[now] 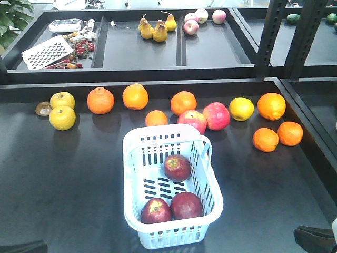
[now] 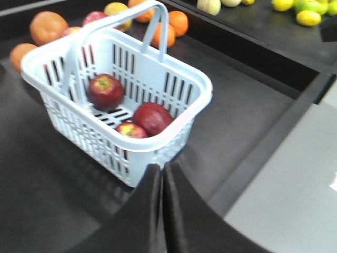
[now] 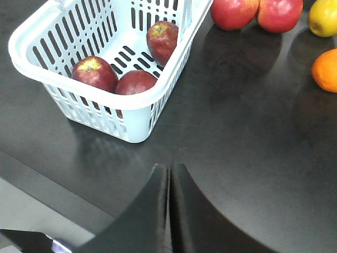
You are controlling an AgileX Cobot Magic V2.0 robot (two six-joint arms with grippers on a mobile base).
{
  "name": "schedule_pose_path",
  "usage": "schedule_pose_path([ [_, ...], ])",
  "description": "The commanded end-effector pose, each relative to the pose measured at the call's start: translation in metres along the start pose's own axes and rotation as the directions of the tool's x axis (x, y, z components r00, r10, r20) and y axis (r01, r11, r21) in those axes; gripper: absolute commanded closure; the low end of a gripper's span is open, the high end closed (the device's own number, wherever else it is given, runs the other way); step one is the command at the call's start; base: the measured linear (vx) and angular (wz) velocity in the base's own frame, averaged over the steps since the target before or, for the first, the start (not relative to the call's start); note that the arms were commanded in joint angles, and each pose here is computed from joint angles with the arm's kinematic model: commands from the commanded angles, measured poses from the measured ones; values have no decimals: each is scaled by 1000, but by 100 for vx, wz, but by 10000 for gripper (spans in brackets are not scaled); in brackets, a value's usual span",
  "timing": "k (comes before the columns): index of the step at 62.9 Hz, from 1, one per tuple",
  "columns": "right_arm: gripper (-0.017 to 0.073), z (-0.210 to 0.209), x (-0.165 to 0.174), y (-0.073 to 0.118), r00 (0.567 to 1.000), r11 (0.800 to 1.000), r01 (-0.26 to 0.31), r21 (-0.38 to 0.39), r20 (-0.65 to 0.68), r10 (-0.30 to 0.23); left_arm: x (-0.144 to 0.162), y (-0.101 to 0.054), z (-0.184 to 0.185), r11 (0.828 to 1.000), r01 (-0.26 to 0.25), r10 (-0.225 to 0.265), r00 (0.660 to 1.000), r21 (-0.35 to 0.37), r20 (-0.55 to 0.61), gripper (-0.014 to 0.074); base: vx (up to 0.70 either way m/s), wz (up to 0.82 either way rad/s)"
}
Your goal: Pick three apples into basket with both arms
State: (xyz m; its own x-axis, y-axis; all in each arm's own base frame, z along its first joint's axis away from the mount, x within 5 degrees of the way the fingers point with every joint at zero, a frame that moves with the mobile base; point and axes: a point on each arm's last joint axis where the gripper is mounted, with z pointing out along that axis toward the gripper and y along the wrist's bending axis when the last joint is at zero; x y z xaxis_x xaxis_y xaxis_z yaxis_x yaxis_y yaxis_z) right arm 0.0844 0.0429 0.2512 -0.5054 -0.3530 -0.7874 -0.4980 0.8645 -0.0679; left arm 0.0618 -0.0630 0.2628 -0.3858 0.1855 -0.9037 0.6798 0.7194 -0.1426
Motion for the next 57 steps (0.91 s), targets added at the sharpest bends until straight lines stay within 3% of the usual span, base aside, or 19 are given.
schedule_pose_path([
  [1, 564, -4, -12, -1, 997, 1000, 3, 12, 81, -4, -7, 7, -1, 997, 10, -7, 999, -76, 42, 600, 0, 0],
  [5, 564, -4, -12, -1, 997, 1000, 3, 12, 81, -4, 3, 14, 2, 990, 35, -36, 999, -137, -3, 600, 0, 0],
  [9, 564, -4, -12, -1, 997, 1000, 3, 12, 81, -4, 11, 21, 5, 972, 117, -118, 993, -205, 6, 600, 0, 0],
  [14, 564, -4, -12, -1, 997, 1000, 3, 12, 81, -4, 23, 30, 9, 929, 252, -245, 968, -270, 58, 600, 0, 0],
  [17, 564, -4, -12, -1, 997, 1000, 3, 12, 81, -4, 30, 34, 11, 906, 301, -286, 954, -297, 93, 600, 0, 0],
  [20, 564, -4, -12, -1, 997, 1000, 3, 12, 81, -4, 36, 38, 14, 893, 320, -296, 947, -316, 125, 600, 0, 0],
  [40, 564, -4, -12, -1, 997, 1000, 3, 12, 81, -4, 88, 46, 26, 880, 315, -288, 949, -356, 128, 600, 0, 0],
  [46, 564, -4, -12, -1, 997, 1000, 3, 12, 81, -4, 88, 46, 26, 892, 266, -242, 964, -365, 111, 600, 0, 0],
  [53, 564, -4, -12, -1, 997, 1000, 3, 12, 81, -4, 86, 47, 26, 910, 169, -145, 985, -378, 92, 600, 0, 0],
  [57, 564, -4, -12, -1, 997, 1000, 3, 12, 81, -4, 86, 47, 26, 911, 159, -133, 987, -380, 92, 600, 0, 0],
])
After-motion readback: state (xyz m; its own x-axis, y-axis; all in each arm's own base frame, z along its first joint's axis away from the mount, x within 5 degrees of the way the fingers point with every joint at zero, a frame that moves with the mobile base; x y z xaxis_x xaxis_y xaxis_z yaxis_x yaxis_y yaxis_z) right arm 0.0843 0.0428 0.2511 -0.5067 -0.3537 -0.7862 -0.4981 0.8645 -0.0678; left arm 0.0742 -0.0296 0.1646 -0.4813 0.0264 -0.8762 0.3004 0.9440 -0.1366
